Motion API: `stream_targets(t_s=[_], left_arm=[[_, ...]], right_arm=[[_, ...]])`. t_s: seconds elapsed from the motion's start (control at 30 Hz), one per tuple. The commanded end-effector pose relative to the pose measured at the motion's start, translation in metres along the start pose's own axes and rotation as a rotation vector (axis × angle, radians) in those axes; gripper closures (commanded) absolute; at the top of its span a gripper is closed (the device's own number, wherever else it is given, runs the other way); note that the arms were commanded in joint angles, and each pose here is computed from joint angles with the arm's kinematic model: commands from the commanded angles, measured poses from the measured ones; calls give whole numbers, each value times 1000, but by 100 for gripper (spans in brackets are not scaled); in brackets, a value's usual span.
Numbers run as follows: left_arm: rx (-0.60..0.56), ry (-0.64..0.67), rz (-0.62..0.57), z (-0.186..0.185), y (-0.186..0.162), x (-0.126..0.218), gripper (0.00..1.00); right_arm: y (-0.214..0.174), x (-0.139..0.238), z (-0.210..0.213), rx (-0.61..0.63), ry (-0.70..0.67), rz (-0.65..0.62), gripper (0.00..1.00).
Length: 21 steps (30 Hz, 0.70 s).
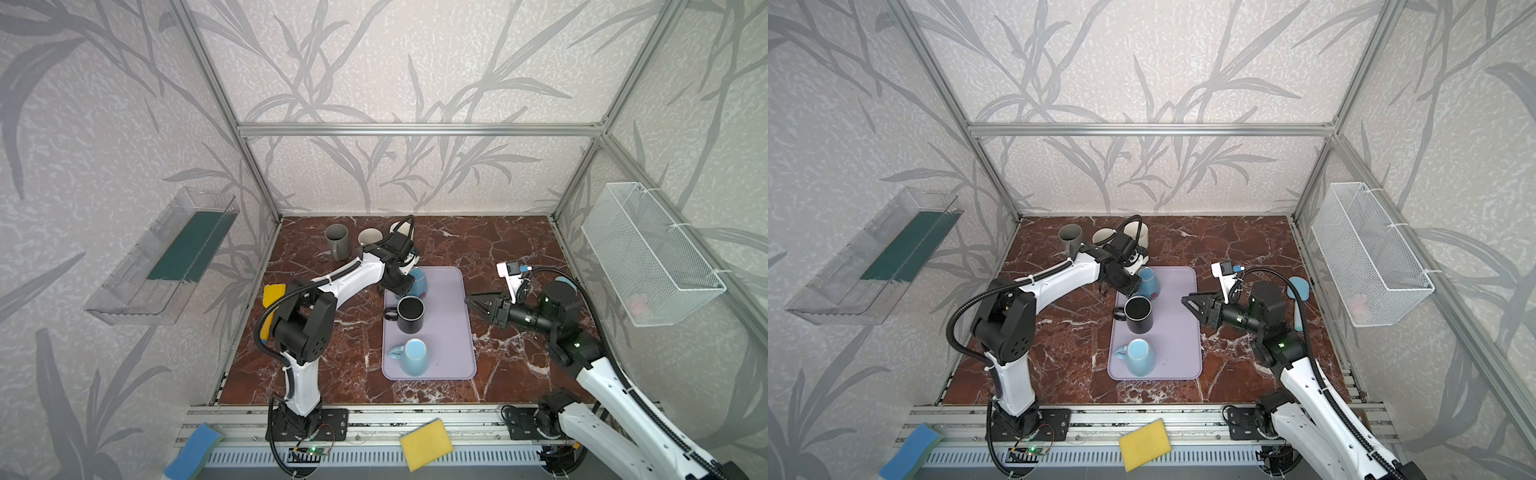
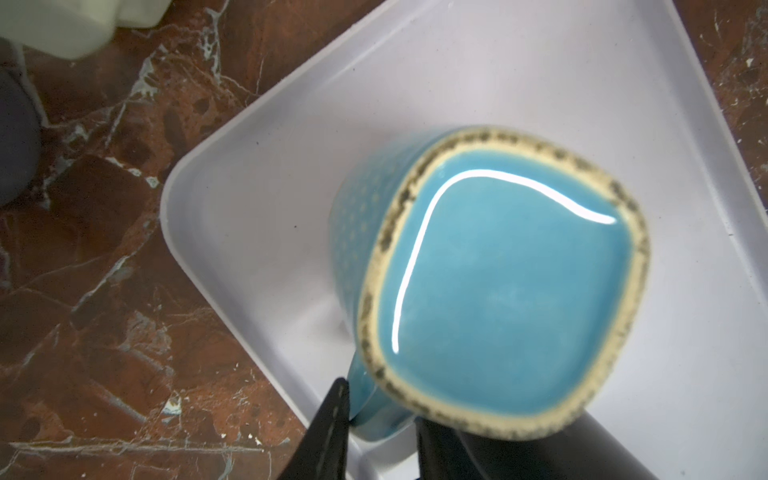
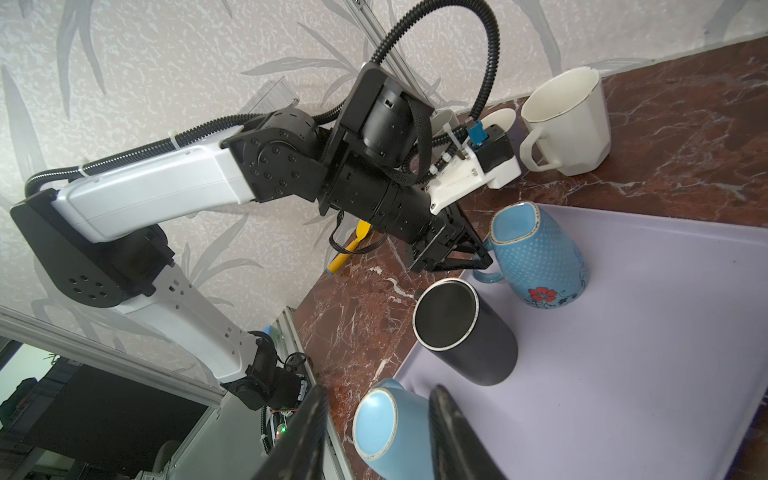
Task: Turn the mug right side up
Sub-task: 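Lower the left gripper and close it on the blue dotted mug's base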
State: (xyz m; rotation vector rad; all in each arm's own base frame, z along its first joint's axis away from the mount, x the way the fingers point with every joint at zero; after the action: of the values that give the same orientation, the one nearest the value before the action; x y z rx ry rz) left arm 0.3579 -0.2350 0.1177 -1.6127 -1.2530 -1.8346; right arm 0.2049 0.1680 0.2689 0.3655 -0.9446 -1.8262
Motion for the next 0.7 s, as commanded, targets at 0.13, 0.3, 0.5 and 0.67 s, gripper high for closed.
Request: stream_targets(t_s=[0.13,0.3,0.5,0.67], left_arm=[[-52,-6,30,-4,2,-2,70],[-59,-12,37,-5,4,-4,70],[-68,-20,54,-6,7,-7,71],[-76,-20,61,-6,8,-8,71]], right_arm=[[1,1,0,19,9,1,59],[1,1,-1,17,8,1,58],[1,1,-1,17,7,-1,59],[0,2,-1,14,6,0,59]])
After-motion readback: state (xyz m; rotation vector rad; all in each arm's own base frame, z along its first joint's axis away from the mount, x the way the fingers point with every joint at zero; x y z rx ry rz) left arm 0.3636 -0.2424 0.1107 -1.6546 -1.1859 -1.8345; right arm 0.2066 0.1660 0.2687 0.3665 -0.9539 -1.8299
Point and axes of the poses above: each gripper's point midway between its finger pads, its own x axis back along the fingers, its own z axis along the line the jaws close on, y = z × x, the point moved 4 cm from there along x, back along the fingers
